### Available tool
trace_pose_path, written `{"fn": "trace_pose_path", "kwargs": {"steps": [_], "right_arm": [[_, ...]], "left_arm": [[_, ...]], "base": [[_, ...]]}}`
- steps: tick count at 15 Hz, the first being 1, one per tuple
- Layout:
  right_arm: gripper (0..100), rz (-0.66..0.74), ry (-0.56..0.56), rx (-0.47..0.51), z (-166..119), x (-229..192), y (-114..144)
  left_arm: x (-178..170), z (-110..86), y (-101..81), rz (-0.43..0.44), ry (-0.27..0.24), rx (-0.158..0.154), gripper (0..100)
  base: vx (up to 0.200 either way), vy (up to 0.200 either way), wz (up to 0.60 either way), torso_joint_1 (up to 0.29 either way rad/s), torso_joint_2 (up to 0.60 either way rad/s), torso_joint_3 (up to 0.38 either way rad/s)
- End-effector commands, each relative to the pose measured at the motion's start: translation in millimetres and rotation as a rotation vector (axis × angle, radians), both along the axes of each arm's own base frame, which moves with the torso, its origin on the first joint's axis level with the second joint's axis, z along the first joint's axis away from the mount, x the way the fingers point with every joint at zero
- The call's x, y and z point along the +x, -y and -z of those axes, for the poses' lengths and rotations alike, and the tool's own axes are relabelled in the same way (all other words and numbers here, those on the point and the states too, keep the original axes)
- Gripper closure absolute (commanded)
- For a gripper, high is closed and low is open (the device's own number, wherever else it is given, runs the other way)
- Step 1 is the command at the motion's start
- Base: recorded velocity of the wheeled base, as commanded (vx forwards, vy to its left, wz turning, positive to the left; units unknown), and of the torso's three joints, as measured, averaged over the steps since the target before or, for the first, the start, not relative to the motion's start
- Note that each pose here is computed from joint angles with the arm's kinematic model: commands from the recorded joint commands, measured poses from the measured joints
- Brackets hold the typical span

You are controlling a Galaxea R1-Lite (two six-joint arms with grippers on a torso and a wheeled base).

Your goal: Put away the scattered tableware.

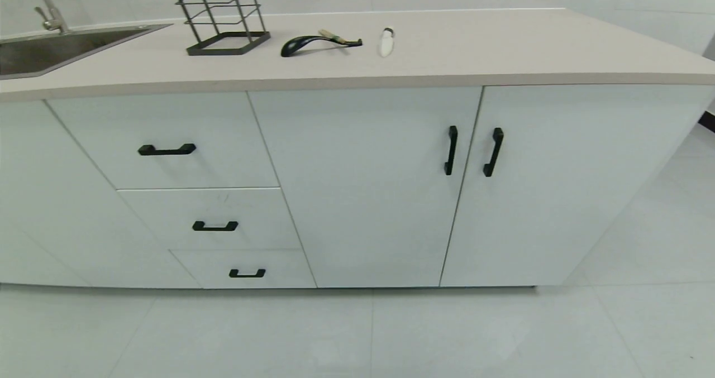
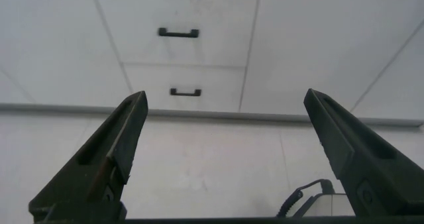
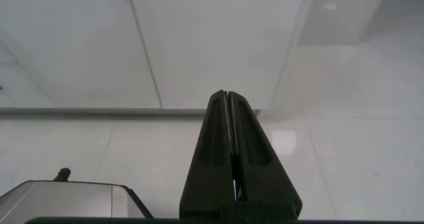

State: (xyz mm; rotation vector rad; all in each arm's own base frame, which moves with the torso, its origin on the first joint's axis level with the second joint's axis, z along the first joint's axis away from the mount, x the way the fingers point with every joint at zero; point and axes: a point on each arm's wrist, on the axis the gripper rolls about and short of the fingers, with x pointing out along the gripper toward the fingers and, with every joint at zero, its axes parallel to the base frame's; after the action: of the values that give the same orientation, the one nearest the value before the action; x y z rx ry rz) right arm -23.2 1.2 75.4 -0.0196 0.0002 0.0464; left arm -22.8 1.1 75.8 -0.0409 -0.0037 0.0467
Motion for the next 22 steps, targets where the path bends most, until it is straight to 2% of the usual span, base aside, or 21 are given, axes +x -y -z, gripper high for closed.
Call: {"fn": "trace_pose_path", "kwargs": {"steps": [1,4,14,22], "right_arm": [[100,0.000,-0.002,0.000,-0.1,0.2,0.0],[100,0.000,-0.002,0.000,-0.1,0.2,0.0],[100,0.000,-0.004,0.000,0.4,0.3,0.0],[100,0.000,-0.004,0.000,0.4,0.3,0.0]], "left_arm": [[0.0,0.0,0.0,-0.001,0.000,-0.001,0],[0.0,0.0,0.0,-0.001,0.000,0.001,0],[0.0,0.0,0.0,-0.001,0.000,-0.001,0],[0.0,0.0,0.0,-0.001,0.000,-0.001,0]], "base": [[0.000,0.000,0.00,0.000,0.00,0.000],[0.200,0.200,0.00,-0.001,0.00,0.004],[0.000,0.200,0.00,0.001,0.00,0.003],[0.000,0.000,0.00,0.000,0.00,0.000]]}}
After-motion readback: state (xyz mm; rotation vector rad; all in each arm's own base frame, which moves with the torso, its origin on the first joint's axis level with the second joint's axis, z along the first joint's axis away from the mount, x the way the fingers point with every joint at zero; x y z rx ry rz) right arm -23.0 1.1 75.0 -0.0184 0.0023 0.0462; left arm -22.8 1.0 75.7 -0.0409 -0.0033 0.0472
